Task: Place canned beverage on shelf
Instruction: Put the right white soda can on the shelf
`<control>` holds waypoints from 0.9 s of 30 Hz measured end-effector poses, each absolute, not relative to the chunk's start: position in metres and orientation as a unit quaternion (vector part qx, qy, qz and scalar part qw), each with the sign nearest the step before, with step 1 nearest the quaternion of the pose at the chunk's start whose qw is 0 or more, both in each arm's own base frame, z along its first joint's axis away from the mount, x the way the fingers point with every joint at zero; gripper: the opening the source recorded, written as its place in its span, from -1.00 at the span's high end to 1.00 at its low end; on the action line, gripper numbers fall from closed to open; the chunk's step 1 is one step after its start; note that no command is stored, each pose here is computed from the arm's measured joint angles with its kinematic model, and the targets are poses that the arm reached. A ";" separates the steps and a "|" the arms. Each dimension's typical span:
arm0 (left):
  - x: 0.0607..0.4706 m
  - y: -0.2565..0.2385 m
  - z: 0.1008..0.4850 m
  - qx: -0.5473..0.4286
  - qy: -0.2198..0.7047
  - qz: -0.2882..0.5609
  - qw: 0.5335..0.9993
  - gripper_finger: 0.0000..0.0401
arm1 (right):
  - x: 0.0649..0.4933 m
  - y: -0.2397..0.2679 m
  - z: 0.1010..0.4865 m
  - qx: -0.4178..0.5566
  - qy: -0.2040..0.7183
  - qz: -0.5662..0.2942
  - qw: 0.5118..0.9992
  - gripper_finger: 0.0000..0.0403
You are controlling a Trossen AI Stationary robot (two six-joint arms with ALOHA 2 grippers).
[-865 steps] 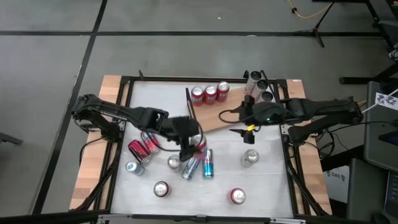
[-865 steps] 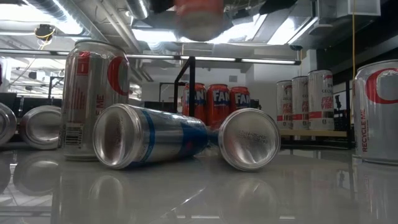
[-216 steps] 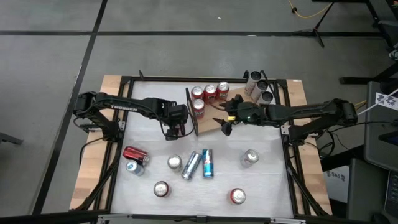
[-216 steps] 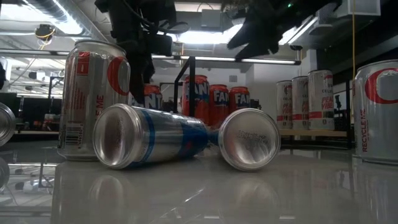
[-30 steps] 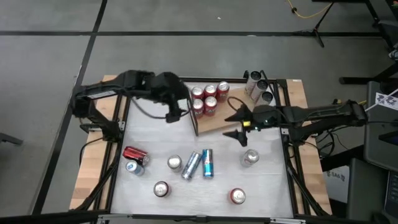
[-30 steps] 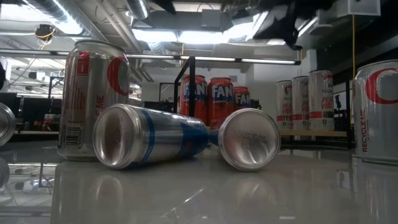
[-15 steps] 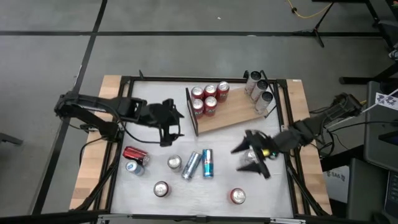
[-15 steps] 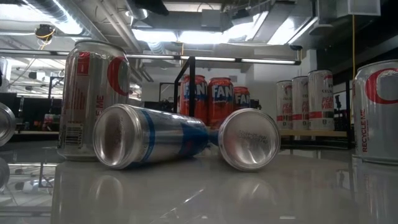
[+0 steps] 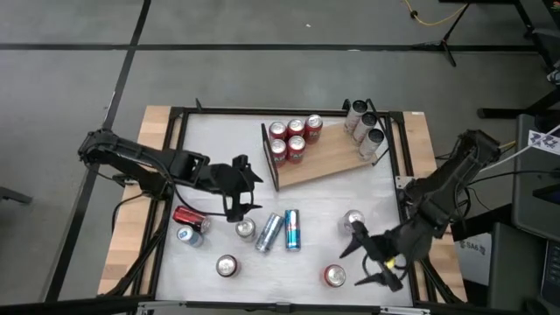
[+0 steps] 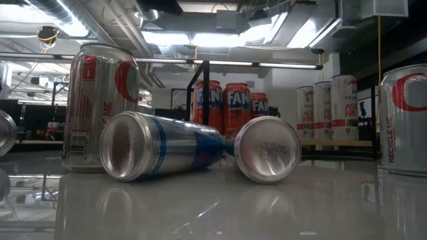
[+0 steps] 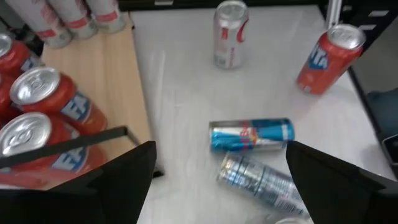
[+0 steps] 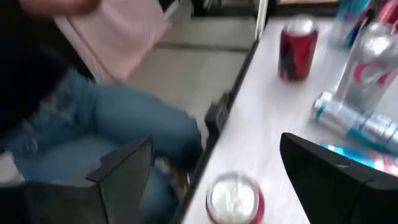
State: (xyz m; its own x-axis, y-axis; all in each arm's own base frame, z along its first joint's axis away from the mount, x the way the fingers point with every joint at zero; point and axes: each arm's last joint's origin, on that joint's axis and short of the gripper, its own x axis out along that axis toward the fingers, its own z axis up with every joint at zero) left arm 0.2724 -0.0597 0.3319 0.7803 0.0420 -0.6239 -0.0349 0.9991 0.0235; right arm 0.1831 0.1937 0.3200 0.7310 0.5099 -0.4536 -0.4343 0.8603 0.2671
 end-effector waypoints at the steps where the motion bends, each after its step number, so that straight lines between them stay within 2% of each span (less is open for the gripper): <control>1: 0.273 -0.061 0.333 0.004 0.326 0.019 0.945 -0.74 | 0.181 0.195 0.316 0.062 0.277 0.251 0.925 -0.69; 12: 0.274 -0.064 0.335 0.000 0.309 0.013 0.951 -0.74 | 0.169 0.176 0.294 0.024 0.383 0.117 0.916 -0.69; 22: 0.275 -0.064 0.336 -0.001 0.305 0.013 0.952 -0.74 | 0.171 0.131 0.276 0.061 0.502 -0.068 0.860 -0.69; 27: 0.275 -0.064 0.336 -0.001 0.306 0.013 0.952 -0.74 | 0.176 0.119 0.274 0.100 0.533 -0.089 0.835 -0.69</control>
State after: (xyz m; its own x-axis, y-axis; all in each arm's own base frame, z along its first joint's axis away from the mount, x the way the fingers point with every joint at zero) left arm 0.2748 -0.0639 0.3360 0.8128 0.0240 -0.5820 -0.0247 0.9997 0.0068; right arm 0.1760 0.1191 0.2739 0.4157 -0.0420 -0.9085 0.2555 0.9641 0.0723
